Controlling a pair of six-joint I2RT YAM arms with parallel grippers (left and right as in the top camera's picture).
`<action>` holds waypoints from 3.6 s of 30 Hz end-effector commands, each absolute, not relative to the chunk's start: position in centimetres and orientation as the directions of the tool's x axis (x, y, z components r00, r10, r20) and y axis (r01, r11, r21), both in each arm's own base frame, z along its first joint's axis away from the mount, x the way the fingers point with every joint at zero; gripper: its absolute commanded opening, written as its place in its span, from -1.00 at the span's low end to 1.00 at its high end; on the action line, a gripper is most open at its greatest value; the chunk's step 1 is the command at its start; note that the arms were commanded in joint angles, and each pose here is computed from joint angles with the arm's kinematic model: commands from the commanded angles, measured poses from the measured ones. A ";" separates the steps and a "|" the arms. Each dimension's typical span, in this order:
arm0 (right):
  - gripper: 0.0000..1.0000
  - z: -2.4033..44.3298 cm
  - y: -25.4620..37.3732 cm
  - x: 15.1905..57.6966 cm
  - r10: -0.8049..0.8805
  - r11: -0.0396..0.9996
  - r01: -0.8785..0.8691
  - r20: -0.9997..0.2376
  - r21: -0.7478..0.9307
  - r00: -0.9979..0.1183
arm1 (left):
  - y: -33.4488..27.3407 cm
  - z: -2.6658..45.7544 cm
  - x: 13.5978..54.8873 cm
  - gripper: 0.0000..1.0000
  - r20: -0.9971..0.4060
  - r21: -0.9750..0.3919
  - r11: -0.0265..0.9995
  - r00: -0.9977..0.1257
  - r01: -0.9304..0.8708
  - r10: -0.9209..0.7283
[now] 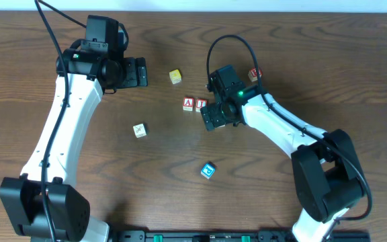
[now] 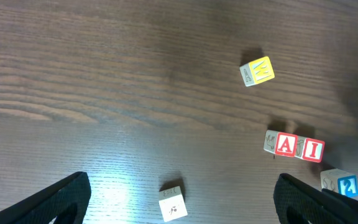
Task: Spell out Ai2
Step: 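Move right arm toward the blue-bordered 2 block, then grasp the blue 2 block with the right gripper, then carry the 2 block toward the right of the I block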
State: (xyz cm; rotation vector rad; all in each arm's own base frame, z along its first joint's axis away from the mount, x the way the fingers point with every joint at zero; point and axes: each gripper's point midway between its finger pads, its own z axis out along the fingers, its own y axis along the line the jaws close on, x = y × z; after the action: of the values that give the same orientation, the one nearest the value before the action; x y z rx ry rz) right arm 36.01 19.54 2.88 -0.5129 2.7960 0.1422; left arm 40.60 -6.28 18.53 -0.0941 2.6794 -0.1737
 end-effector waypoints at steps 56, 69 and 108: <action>-0.37 -0.1 20.0 35.1 -0.320 0.934 -0.351 -0.270 0.073 -0.908 | -6.4 19.0 40.9 0.91 -0.448 -0.134 0.991 -0.891 -0.017 -0.076; -0.26 2.1 19.0 38.3 -0.076 0.995 -0.095 -0.353 0.037 -0.933 | -6.3 18.8 40.7 0.91 -0.436 -0.136 0.990 -0.896 -0.025 -0.083; -0.42 2.6 19.9 39.3 0.043 0.993 -0.003 -0.384 0.118 -0.922 | -6.6 18.8 40.5 0.91 -0.427 -0.152 0.988 -0.900 -0.021 -0.085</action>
State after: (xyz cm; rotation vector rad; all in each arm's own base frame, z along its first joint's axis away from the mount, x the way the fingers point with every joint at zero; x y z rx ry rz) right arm 38.78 19.49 2.33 -0.0334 2.7582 0.1541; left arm 40.29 -6.37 18.39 -0.0931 2.6935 -0.1820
